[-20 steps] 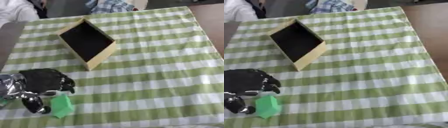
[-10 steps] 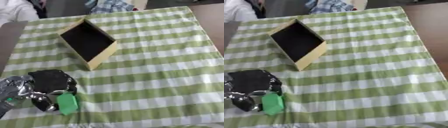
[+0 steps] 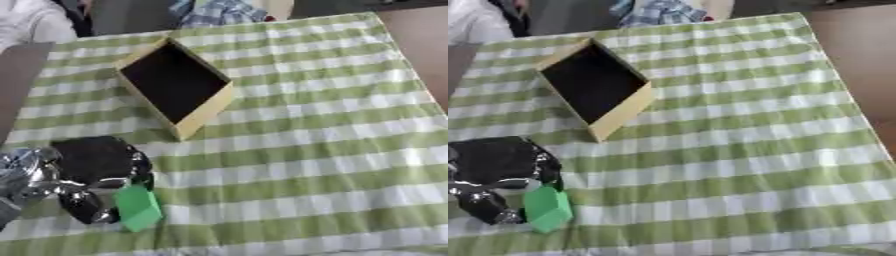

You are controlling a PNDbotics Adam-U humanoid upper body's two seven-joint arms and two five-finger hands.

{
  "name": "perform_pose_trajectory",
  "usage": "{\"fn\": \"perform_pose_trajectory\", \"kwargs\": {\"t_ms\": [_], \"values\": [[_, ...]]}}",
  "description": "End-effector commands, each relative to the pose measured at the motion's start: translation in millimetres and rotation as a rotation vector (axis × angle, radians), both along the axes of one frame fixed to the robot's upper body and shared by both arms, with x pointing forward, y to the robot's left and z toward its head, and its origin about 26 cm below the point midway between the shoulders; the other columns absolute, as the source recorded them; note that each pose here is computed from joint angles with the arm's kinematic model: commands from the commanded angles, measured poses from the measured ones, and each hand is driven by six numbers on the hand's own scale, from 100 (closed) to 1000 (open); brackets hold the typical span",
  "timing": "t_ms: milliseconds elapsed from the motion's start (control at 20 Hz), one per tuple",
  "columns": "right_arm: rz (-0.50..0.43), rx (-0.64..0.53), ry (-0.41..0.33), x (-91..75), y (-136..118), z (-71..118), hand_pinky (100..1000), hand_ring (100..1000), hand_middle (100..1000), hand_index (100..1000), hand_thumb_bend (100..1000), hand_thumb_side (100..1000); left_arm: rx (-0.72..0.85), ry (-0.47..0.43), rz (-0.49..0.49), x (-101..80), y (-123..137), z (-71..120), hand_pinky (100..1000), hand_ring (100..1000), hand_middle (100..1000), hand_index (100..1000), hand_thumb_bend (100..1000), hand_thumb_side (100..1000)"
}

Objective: Pick up objects on the table and place them in the box.

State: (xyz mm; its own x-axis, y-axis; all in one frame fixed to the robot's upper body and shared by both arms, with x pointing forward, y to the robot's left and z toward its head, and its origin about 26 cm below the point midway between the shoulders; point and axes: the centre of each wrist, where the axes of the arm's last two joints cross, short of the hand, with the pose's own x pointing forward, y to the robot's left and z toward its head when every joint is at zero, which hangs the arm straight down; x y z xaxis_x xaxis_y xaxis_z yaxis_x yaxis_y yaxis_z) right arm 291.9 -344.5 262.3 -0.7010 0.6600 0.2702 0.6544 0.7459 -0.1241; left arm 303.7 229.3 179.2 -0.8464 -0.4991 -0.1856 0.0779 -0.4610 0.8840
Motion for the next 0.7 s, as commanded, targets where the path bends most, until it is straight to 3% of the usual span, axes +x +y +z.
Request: {"fn": "perform_pose_trajectory", "kwargs": {"t_ms": [50,400,550,700], "values": [[-0.014,-0.023,-0.03,-4.1,-1.8,9.6,587,801,728,904,100,953,0.012,-0.052,0.02,-1.1,9.5,23.9,445,522,475,621,399,100],[-0.02,-0.026,-0.029,-4.6,-2.8,9.9,586,801,728,904,100,954,-0.06,-0.121,0.057,2.9,14.1,58.3,322,460,417,550,370,100],[-0.022,-0.026,-0.029,-4.8,-3.2,9.9,586,801,728,904,100,954,-0.11,-0.139,0.103,10.4,17.2,68.0,298,446,404,537,335,100],[-0.024,-0.025,-0.026,-4.9,-3.4,9.4,586,801,728,904,100,954,-0.149,-0.17,0.169,23.2,20.7,80.4,277,431,390,520,360,100]]}}
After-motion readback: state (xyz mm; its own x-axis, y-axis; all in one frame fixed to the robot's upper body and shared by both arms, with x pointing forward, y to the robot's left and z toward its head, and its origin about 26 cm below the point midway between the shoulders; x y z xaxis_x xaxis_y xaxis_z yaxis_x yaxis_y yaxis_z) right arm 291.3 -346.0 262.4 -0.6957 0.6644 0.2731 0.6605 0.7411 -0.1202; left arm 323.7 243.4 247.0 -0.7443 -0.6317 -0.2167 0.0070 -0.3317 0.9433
